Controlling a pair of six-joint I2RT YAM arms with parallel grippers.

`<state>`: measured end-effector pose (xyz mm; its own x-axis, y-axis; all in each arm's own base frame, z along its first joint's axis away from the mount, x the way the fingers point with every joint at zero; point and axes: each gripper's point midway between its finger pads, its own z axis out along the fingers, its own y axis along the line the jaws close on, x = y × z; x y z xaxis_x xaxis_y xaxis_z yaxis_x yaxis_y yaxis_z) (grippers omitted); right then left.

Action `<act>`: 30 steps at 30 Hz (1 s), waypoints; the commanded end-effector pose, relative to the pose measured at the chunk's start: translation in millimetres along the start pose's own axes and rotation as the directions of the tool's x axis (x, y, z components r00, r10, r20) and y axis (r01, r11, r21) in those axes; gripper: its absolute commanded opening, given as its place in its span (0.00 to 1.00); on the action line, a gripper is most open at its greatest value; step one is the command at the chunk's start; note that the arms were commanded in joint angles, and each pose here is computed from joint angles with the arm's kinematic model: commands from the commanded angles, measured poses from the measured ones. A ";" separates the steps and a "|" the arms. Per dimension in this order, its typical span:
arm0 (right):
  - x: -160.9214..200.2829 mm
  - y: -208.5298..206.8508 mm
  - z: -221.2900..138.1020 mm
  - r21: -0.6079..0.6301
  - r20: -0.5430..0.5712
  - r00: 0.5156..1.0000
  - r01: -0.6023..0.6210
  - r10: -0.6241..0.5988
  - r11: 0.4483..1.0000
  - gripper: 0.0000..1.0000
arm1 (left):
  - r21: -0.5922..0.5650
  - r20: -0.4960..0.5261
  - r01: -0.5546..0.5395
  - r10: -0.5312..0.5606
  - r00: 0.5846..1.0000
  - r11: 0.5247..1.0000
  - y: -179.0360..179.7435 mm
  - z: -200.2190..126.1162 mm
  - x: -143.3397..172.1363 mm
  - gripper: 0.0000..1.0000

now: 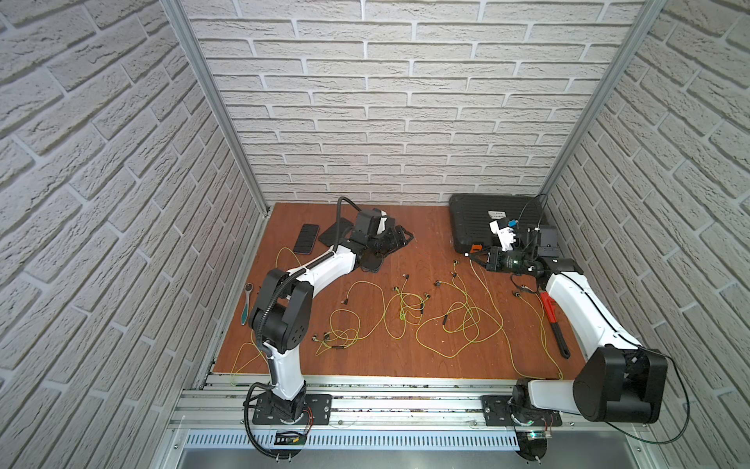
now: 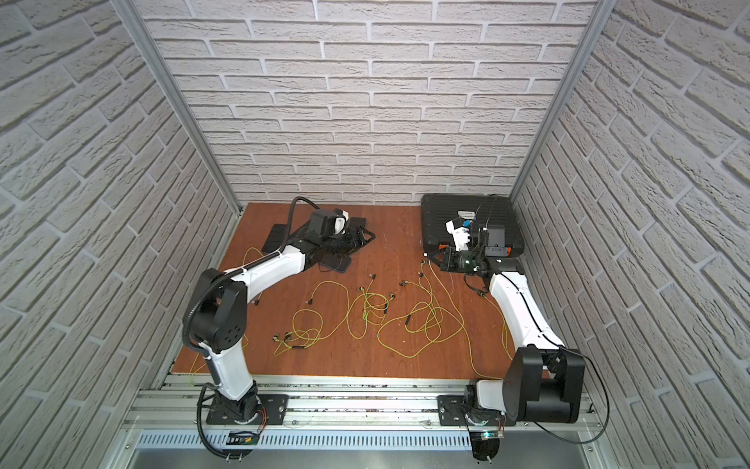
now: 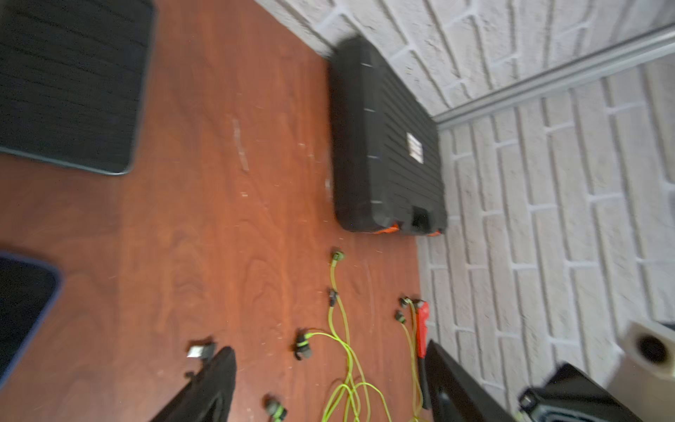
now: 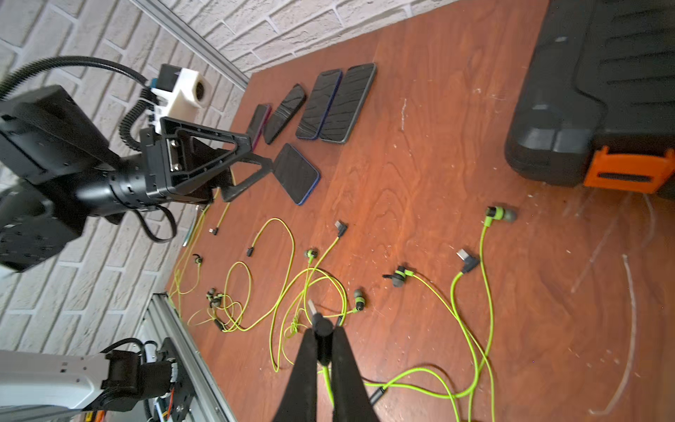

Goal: Plug wired earphones into phones
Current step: Pick up the wired earphone from the center of the board, then pick up the phone at the center of the board.

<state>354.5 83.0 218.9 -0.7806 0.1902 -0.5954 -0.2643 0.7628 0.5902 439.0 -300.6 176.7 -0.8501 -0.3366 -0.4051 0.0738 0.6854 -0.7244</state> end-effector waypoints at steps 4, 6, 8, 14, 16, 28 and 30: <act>12.4 -13.2 -16.2 0.201 0.026 0.997 0.061 -0.068 0.978 0.05 | -0.404 0.103 0.224 -0.199 0.975 0.887 93.1 -33.0 -17.3 0.87; 22.2 -21.5 -13.5 0.231 0.015 0.999 0.044 -0.048 0.972 0.05 | -0.486 0.073 0.254 -0.251 0.965 0.836 106.8 -30.3 -16.8 0.88; 33.1 -26.6 -9.3 0.234 -0.008 0.999 0.040 -0.039 0.971 0.05 | -0.547 0.059 0.290 -0.309 0.949 0.785 115.4 -27.8 -20.8 0.85; 51.1 -38.5 0.5 0.239 -0.040 0.999 0.036 -0.028 0.970 0.05 | -0.624 0.163 0.459 -0.469 0.868 0.632 138.6 -22.1 -27.8 0.84; 54.0 -42.7 3.0 0.246 -0.060 0.998 0.031 -0.017 0.969 0.05 | -0.656 0.189 0.482 -0.492 0.850 0.581 146.5 -21.5 -26.9 0.85; 67.6 -57.1 19.9 0.236 -0.124 0.992 0.048 -0.019 0.971 0.05 | -0.764 0.174 0.461 -0.544 0.821 0.452 174.9 13.5 -10.7 0.98; 69.2 -58.1 20.4 0.237 -0.129 0.991 0.053 -0.022 0.970 0.05 | -0.768 0.184 0.470 -0.553 0.813 0.436 180.1 15.1 -7.7 0.98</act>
<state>324.6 62.2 131.6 -0.8563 0.1206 -0.5022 -0.1240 0.8959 0.4265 481.1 -192.4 47.0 -0.6567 -0.7534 -0.0352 -0.7416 0.6535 -0.1514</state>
